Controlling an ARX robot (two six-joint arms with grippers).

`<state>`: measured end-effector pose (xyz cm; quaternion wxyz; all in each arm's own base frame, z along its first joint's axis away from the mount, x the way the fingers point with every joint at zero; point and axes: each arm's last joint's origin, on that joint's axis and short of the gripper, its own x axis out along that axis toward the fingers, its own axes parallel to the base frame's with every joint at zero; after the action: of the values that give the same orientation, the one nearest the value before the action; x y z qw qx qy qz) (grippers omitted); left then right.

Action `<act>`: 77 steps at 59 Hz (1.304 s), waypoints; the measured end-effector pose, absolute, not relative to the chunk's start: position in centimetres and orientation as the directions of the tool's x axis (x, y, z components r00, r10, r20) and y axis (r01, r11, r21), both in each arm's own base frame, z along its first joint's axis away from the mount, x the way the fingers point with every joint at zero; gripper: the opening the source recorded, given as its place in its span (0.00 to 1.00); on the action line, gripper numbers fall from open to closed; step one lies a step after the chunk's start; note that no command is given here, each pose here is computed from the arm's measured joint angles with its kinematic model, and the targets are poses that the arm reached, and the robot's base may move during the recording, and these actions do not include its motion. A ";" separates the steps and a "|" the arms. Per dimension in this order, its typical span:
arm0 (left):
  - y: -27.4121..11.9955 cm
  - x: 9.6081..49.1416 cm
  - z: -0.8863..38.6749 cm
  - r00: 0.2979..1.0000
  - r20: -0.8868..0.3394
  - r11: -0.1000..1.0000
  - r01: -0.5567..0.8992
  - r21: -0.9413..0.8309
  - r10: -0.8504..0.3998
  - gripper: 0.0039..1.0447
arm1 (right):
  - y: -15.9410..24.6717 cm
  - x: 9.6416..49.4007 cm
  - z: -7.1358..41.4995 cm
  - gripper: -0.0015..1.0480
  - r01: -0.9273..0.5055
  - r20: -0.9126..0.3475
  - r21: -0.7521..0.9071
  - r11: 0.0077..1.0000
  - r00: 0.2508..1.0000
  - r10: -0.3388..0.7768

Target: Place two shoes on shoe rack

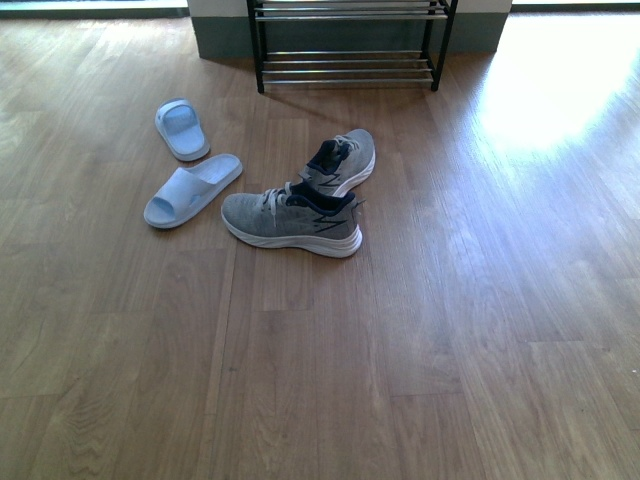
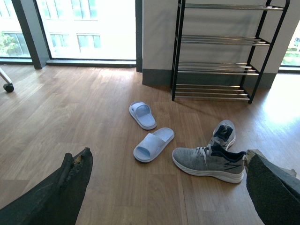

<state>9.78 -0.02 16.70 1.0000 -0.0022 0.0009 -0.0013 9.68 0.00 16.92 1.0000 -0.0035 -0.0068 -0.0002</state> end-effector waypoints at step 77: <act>0.0 9.8 16.7 1.000 -0.002 1.000 0.003 -0.004 -0.003 0.91 | 0.0 9.7 16.9 0.91 0.003 0.013 -0.007 1.000 1.000 -0.003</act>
<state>9.78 -0.02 16.70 1.0000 -0.0022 0.0009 -0.0013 9.68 -0.01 16.92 1.0000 -0.0033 -0.0066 -0.0014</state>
